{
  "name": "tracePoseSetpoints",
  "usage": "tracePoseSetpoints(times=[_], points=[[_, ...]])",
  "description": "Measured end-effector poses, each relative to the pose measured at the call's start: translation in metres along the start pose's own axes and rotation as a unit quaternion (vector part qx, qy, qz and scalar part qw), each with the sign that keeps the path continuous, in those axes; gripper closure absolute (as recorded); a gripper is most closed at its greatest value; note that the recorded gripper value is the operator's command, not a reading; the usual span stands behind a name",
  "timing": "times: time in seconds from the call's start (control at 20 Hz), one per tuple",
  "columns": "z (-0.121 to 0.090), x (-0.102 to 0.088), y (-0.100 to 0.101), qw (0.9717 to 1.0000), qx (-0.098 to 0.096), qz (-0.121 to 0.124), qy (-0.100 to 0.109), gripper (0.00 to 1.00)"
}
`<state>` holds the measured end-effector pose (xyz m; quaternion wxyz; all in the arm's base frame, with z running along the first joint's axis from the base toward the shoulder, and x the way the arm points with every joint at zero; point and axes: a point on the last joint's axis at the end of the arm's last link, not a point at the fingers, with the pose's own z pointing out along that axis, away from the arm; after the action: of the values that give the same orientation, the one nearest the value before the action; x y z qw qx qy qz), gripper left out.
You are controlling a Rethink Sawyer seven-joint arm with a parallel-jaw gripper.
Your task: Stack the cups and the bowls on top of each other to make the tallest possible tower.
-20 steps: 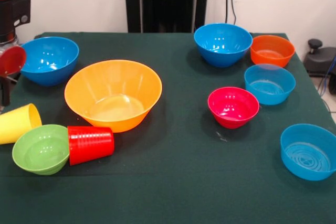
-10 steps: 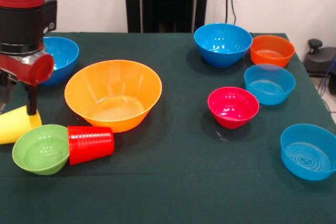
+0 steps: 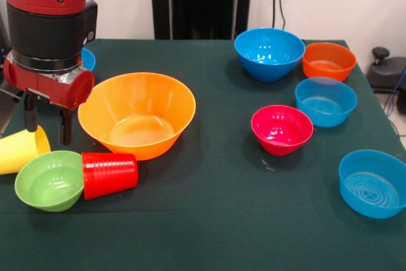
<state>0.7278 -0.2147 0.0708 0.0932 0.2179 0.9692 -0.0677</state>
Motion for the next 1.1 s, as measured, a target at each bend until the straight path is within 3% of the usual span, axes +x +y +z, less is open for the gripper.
tracePoseSetpoints(times=[0.65, 1.1], points=[[0.005, 0.004, -0.023, 0.9999, 0.009, 0.011, 0.007, 0.00], [0.015, 0.025, -0.036, 0.9997, 0.016, 0.010, 0.018, 0.00]])
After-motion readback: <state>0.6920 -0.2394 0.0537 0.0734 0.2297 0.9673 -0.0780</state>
